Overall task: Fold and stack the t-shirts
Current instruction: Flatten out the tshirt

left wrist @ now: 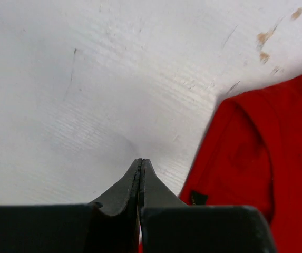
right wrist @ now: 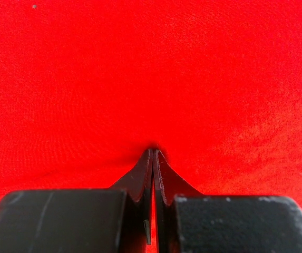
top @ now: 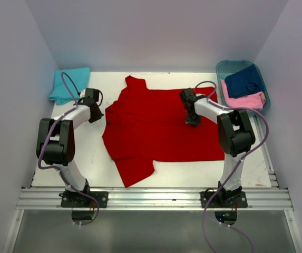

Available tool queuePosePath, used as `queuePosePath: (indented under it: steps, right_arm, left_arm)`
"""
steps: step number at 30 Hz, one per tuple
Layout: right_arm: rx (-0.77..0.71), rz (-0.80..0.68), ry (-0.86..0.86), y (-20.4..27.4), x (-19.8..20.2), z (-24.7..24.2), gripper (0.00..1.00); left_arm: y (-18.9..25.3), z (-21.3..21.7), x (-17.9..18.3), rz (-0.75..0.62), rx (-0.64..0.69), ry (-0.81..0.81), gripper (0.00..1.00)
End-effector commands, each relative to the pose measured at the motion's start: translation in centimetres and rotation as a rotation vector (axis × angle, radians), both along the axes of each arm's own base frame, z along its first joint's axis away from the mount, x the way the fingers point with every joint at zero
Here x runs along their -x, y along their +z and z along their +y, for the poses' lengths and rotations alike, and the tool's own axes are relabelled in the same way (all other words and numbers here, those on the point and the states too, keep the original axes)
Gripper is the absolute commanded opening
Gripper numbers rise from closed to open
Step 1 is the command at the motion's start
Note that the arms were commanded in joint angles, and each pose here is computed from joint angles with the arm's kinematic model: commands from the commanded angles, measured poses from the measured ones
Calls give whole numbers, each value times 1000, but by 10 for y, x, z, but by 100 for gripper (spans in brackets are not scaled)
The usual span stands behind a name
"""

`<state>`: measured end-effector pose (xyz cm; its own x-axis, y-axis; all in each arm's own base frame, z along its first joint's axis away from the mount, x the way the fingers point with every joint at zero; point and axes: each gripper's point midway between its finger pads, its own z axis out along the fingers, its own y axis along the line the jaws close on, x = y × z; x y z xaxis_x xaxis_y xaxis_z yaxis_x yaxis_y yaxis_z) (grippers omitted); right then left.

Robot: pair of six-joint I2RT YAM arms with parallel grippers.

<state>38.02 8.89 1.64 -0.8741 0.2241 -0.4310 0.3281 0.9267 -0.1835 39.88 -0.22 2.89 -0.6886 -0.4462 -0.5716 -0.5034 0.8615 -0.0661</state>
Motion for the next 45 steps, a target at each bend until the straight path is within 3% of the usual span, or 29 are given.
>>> queuePosePath:
  steps: [1, 8, 14, 19, 26, 28, 34, 39, 42, 45]
  right_arm:
    - [13, 122, -11, -26, 28, -12, 0]
    - [-48, 120, 18, -31, 24, 0, 0]
    - [-169, 38, 101, -8, 12, 22, 0]
    - [-292, -108, 154, 23, -1, 43, 0]
    - [-289, -77, 164, 22, -2, 45, 0]
    - [-280, -65, 162, 19, -1, 44, 0]
    - [-250, -48, 165, 18, 2, 38, 0]
    - [-246, -46, 165, 19, -2, 39, 0]
    - [-251, -47, 166, 20, -8, 42, 0]
    - [-258, -73, 173, 26, -17, 45, 0]
  left_arm:
    - [49, 10, -26, -110, -41, 35, 0]
    - [114, -67, -59, -343, 246, -318, 0]
    - [76, -114, -36, -256, 455, -467, 0]
    - [37, -122, -39, -225, 416, -458, 0]
    - [27, -143, -96, -290, 453, -460, 0]
    - [13, -147, -103, -247, 437, -459, 0]
    - [-46, -88, -80, 18, 217, -219, 0]
    - [-57, -37, -75, 74, 83, -89, 0]
    - [-59, -22, -87, 75, 76, -66, 0]
    - [-46, -22, -114, -8, 106, -113, 0]
